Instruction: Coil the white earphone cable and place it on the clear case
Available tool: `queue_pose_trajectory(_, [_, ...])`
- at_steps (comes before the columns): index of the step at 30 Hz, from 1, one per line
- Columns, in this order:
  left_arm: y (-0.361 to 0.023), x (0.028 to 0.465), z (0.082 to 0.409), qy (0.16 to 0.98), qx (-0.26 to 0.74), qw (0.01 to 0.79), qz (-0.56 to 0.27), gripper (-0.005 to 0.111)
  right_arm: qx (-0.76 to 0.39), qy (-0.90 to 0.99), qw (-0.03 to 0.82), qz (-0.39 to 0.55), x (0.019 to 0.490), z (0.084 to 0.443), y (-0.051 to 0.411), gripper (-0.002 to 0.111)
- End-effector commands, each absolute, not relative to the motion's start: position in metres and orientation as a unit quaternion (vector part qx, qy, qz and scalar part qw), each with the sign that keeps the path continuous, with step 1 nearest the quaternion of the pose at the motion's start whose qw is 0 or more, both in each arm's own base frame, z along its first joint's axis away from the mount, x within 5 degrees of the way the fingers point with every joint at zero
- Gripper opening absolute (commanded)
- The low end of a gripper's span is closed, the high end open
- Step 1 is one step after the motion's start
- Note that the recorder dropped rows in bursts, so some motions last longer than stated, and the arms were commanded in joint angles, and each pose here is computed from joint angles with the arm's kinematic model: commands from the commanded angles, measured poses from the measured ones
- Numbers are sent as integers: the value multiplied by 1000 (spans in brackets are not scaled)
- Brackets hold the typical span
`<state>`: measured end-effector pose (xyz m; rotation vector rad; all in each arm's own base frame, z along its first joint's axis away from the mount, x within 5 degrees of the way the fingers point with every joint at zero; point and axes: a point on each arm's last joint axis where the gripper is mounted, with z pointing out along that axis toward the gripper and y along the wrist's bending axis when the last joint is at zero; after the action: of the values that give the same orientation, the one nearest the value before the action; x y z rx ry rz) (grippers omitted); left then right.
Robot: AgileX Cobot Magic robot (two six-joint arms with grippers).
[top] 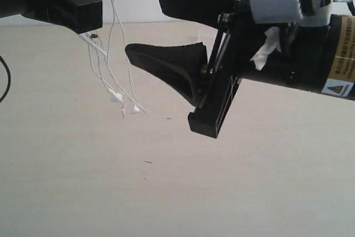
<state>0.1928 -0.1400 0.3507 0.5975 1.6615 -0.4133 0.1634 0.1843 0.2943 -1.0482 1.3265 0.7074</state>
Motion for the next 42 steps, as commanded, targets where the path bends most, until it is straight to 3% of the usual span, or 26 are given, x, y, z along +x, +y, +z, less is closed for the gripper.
queue_pose_trajectory(1, [-138,191,352,721,259,619,-176,0,-458,554,625,305,174,285,195,67])
queue_pose_trajectory(10, [-139,190,346,723,263,613,-181,0,-467,568,610,294,208,272,220,67])
queue_pose_trajectory(15, [-141,188,346,715,270,615,-193,0,-441,597,609,279,226,267,208,67])
queue_pose_trajectory(21, [-143,185,349,702,278,621,-210,0,-514,578,562,293,239,256,222,67])
queue_pose_trajectory(33, [-146,182,349,664,358,634,-169,0,-626,527,465,337,226,263,233,63])
queue_pose_trajectory(42, [-148,180,350,655,368,636,-177,0,-602,554,471,330,231,263,232,63])
